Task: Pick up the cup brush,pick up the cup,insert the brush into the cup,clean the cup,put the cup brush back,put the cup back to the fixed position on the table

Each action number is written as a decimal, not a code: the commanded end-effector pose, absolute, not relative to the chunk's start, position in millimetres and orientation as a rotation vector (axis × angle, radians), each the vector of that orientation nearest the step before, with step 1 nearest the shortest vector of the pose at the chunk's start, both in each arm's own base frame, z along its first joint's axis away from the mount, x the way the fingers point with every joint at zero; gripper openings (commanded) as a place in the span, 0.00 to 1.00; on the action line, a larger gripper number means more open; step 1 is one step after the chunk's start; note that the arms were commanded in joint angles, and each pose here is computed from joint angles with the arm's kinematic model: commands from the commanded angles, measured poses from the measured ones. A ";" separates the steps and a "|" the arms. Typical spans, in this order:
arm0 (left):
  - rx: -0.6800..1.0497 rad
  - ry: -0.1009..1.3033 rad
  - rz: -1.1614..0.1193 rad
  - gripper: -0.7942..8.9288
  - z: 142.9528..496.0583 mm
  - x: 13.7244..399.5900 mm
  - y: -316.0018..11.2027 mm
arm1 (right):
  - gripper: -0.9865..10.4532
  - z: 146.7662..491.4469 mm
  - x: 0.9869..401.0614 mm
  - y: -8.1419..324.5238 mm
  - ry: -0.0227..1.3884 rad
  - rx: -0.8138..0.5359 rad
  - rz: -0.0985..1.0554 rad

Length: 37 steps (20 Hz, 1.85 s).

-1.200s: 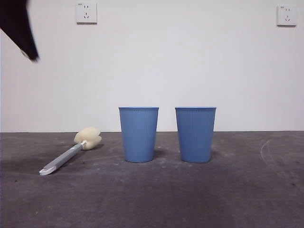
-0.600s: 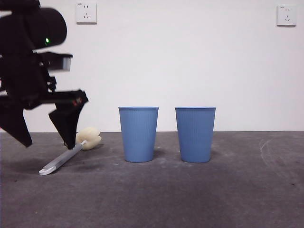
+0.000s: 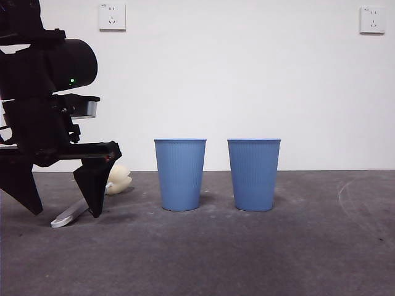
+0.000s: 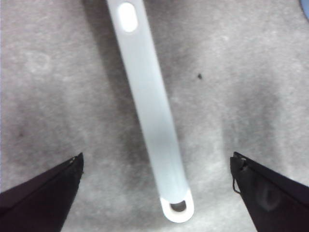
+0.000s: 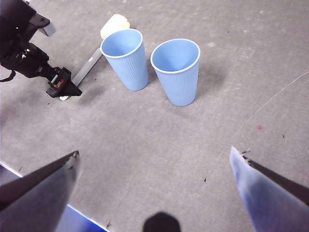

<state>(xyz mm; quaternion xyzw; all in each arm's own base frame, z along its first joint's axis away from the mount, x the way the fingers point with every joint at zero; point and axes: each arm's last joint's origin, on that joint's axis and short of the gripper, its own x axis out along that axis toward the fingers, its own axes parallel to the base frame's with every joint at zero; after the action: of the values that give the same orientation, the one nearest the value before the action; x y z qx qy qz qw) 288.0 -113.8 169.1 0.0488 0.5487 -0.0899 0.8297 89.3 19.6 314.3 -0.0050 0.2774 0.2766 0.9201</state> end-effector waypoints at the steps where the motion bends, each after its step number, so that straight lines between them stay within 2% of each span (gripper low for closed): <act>1: 0.091 1.172 -0.187 0.62 165.9 287.5 -117.2 | 0.61 316.1 89.2 19.8 0.563 -0.002 0.570; 14: 0.019 1.174 -0.140 0.59 166.1 287.6 -117.7 | 0.61 316.0 89.1 19.8 0.566 0.007 0.568; 20: 0.048 1.225 -0.042 0.59 157.0 285.5 -114.8 | 0.61 316.1 89.1 20.0 0.570 0.024 0.570; 27: 0.051 1.230 -0.051 0.32 155.9 284.7 -117.1 | 0.61 316.1 89.1 20.0 0.569 0.025 0.570; 37: 0.011 1.259 -0.111 0.30 157.2 282.8 -119.0 | 0.61 316.1 89.1 20.0 0.570 0.025 0.570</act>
<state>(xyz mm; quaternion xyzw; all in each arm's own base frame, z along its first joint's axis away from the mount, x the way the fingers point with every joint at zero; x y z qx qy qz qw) 285.5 -118.3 163.3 0.0130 0.5707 -0.0465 0.8198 89.2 19.8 314.3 0.0082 0.2807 0.2760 0.9192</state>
